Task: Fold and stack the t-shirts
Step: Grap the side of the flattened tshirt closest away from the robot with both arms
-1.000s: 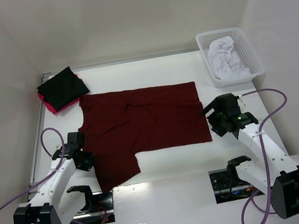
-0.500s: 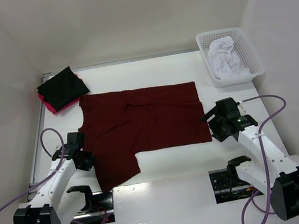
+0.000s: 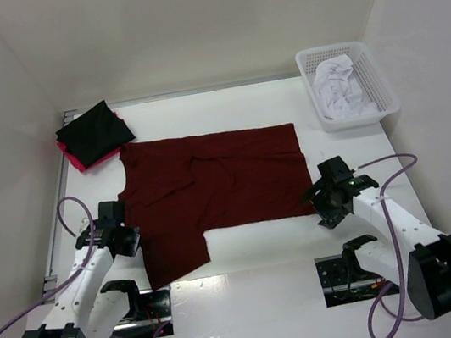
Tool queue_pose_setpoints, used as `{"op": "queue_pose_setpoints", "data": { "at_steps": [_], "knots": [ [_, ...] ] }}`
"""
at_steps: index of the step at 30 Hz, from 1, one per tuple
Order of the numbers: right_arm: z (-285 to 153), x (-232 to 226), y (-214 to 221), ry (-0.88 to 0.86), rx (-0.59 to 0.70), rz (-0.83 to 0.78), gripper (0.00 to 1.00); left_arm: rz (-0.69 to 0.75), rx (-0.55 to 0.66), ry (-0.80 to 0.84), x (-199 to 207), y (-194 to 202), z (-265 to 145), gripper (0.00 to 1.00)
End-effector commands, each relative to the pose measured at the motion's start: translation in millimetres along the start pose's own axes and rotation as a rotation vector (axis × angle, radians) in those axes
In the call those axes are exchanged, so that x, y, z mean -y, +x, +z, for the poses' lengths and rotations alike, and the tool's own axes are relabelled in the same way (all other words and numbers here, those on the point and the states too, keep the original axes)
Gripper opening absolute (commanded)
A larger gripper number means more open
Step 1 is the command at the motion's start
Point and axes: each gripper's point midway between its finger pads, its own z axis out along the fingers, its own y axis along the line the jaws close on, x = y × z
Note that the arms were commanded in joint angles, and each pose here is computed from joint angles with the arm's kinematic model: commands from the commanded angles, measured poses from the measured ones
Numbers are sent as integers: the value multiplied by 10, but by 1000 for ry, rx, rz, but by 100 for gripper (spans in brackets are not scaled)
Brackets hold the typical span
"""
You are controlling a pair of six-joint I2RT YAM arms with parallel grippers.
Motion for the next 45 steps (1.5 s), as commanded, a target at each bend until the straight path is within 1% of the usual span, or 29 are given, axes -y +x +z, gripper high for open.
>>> {"op": "queue_pose_setpoints", "data": {
  "at_steps": [1, 3, 4, 5, 10, 18, 22, 23, 25, 27, 29, 33, 34, 38, 39, 45],
  "knots": [
    [-18, -80, -60, -18, 41, -8, 76, -19, 18, 44, 110, -51, -62, 0],
    [-18, -81, -64, -17, 43, -8, 69, -19, 19, 46, 112, -52, -64, 0],
    [-35, -113, -76, -25, 46, -7, 69, -19, 19, 46, 112, -52, -64, 0],
    [-18, -112, -94, -10, 51, -8, 67, -19, 19, 46, 92, -45, -56, 0],
    [35, -88, -158, 37, 76, -19, 67, -22, 22, 57, 100, -46, -53, 0],
    [65, -128, -245, 65, 108, -14, 67, -23, 24, 63, 103, -49, -60, 0],
    [108, -122, -263, 88, 112, -21, 62, -23, 24, 63, 103, -49, -60, 0],
    [113, -140, -269, 82, 114, -20, 59, -23, 24, 63, 103, -49, -60, 0],
    [126, -127, -265, 90, 111, -21, 51, -23, 24, 63, 103, -49, -60, 0],
    [127, -131, -264, 89, 111, -12, 48, -25, 26, 72, 125, -55, -61, 0],
    [130, -145, -286, 94, 119, -13, 43, -25, 26, 72, 125, -55, -61, 0],
    [146, -159, -290, 93, 120, -3, 23, -19, 22, 92, 180, -60, -86, 0],
    [146, -159, -290, 93, 120, -3, 17, -19, 22, 92, 180, -60, -86, 0],
    [97, -208, -288, 61, 120, 0, 2, 12, 25, 127, 297, -95, -156, 0],
    [75, -227, -305, 49, 130, 7, 0, 15, 26, 129, 306, -100, -162, 0],
    [-155, -459, -439, -38, 185, -6, 0, 48, 67, 145, 422, -225, -287, 0]
  ]
}}
